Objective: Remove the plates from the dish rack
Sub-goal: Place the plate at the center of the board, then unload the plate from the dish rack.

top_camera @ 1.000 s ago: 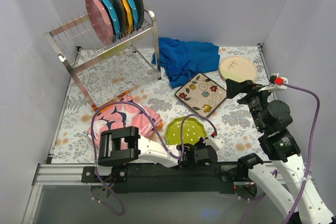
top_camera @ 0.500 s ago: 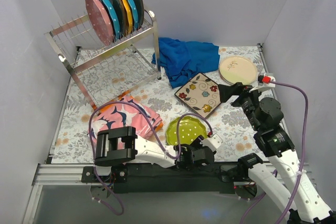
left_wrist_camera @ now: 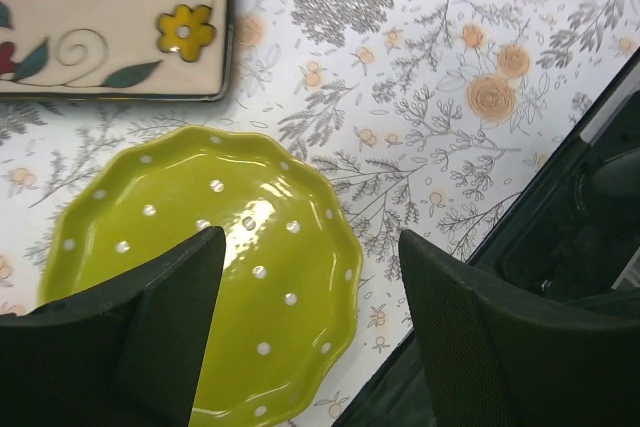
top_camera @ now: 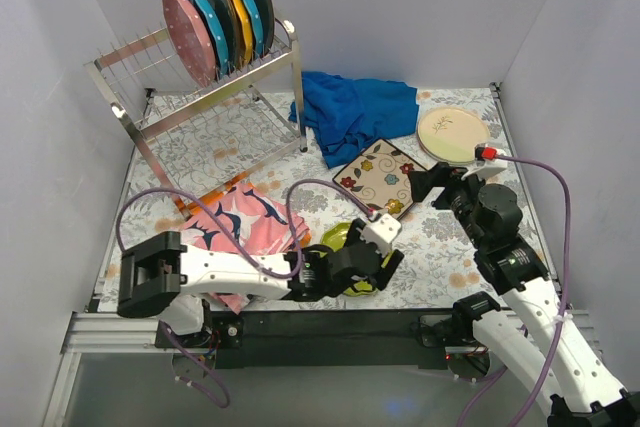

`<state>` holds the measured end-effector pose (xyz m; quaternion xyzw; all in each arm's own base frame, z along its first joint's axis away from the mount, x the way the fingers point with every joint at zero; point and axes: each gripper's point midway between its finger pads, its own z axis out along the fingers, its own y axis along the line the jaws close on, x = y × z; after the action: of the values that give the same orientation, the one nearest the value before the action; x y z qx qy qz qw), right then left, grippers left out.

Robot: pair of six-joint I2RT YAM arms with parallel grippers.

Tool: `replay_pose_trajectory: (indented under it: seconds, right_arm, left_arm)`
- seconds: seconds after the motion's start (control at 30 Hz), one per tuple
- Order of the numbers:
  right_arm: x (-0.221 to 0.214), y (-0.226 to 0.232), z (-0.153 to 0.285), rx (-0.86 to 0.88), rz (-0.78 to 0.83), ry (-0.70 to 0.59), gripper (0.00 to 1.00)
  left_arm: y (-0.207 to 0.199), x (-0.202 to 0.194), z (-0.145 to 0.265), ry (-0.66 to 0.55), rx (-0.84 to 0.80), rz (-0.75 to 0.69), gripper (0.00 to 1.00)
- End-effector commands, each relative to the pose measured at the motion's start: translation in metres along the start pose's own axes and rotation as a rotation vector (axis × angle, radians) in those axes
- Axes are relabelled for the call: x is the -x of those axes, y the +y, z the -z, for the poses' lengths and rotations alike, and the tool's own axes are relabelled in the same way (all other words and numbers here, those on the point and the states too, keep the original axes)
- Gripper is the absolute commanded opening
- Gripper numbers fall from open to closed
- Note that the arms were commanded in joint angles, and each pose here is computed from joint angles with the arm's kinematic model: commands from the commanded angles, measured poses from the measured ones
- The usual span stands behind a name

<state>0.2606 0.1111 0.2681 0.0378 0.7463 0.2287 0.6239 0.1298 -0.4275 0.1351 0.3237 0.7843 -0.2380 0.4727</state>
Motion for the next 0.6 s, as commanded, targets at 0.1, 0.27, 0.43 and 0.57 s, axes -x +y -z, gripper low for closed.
replay_pose_trajectory:
  seconds: [0.1, 0.27, 0.43, 0.57]
  right_arm:
    - [-0.029, -0.009, -0.017, -0.025, -0.023, 0.076, 0.97]
    - [-0.055, 0.001, -0.022, 0.069, -0.067, 0.117, 0.96]
    - [-0.072, 0.001, -0.028, 0.099, -0.07, 0.126, 0.95]
    - [-0.077, 0.011, -0.027, 0.157, -0.08, 0.149, 0.94]
  left_arm:
    - [0.057, 0.068, 0.069, -0.214, -0.008, 0.18, 0.69]
    - [0.098, 0.125, 0.119, -0.402, 0.012, 0.244, 0.68]
    - [0.13, 0.197, 0.16, -0.517, 0.163, 0.173, 0.68]
    - [0.193, 0.251, 0.161, -0.524, 0.344, 0.152, 0.68]
